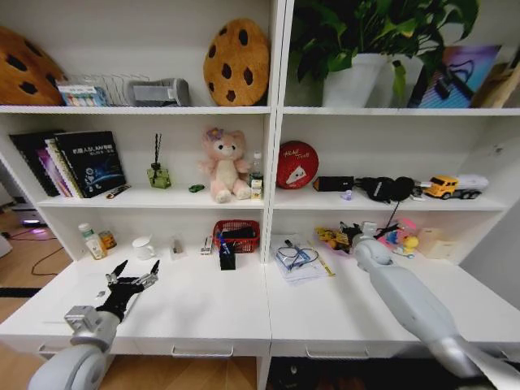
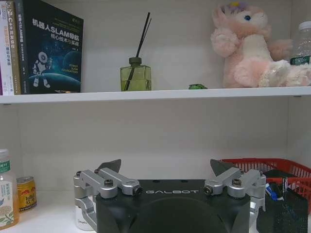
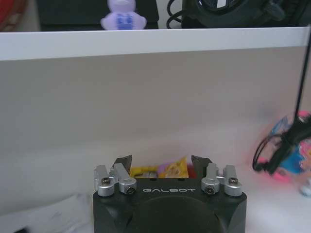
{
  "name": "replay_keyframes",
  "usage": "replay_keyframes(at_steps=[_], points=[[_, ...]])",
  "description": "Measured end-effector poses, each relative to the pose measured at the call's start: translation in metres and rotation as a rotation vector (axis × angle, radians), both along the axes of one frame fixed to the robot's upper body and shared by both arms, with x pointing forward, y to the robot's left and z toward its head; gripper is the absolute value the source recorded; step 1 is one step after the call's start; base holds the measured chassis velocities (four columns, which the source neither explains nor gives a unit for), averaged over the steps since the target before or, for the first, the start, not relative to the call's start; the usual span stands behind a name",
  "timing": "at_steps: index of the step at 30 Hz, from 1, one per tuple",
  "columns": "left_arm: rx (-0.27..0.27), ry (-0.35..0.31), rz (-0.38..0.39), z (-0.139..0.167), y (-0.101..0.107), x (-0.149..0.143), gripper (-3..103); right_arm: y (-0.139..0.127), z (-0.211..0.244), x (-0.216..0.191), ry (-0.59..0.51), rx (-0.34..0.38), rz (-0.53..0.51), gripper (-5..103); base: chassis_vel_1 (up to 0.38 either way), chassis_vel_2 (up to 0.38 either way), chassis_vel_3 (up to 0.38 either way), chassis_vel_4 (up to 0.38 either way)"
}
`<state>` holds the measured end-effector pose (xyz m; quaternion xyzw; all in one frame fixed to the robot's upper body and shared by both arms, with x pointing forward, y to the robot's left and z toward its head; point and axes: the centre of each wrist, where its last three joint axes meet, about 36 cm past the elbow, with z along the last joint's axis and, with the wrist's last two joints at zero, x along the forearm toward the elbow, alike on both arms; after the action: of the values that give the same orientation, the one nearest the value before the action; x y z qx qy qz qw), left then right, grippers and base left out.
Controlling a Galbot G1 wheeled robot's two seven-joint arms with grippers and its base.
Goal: Organize the objects on the table.
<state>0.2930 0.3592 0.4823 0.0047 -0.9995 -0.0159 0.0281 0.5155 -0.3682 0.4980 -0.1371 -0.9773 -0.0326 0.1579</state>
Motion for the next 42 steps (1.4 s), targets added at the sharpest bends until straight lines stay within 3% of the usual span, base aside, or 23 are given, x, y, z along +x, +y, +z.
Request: replay_keyframes(at_steps=[2,3,5,7,11,12,16,18,19,21,42], points=[[0.000,0.000,0.000,0.000,0.000,0.000,100,0.012,0.016,-0.049,0.000,-0.017,-0.002,80,0.000,0.000,0.000,0.000],[0.000,0.000,0.000,0.000,0.000,0.000,100,0.012,0.016,-0.049,0.000,-0.017,-0.002,80,0.000,0.000,0.000,0.000],[0.000,0.000,0.000,0.000,0.000,0.000,100,0.023,0.033,-0.098,0.001,-0.063,0.003,91,0.000,0.000,0.000,0.000],[0.000,0.000,0.000,0.000,0.000,0.000,100,0.029,0.039,-0.115,0.002,-0.078,0.002,96,0.000,0.000,0.000,0.000],[0.000,0.000,0.000,0.000,0.000,0.000,100,0.035,0.041,-0.129,0.004,-0.082,0.004,99,0.000,0.000,0.000,0.000],[0.000,0.000,0.000,0.000,0.000,0.000,100,0.053,0.046,-0.158,0.010,-0.088,0.012,100,0.000,0.000,0.000,0.000],[0.000,0.000,0.000,0.000,0.000,0.000,100,0.061,0.048,-0.169,0.013,-0.107,0.017,100,0.000,0.000,0.000,0.000],[0.000,0.000,0.000,0.000,0.000,0.000,100,0.086,0.043,-0.196,0.005,-0.153,0.068,100,0.000,0.000,0.000,0.000],[0.000,0.000,0.000,0.000,0.000,0.000,100,0.086,0.043,-0.196,0.005,-0.153,0.068,100,0.000,0.000,0.000,0.000],[0.000,0.000,0.000,0.000,0.000,0.000,100,0.095,0.034,-0.207,-0.015,-0.237,0.087,100,0.000,0.000,0.000,0.000],[0.000,0.000,0.001,0.000,0.000,0.000,100,0.100,0.024,-0.210,-0.020,-0.250,0.123,100,0.165,0.166,-0.160,-0.163]])
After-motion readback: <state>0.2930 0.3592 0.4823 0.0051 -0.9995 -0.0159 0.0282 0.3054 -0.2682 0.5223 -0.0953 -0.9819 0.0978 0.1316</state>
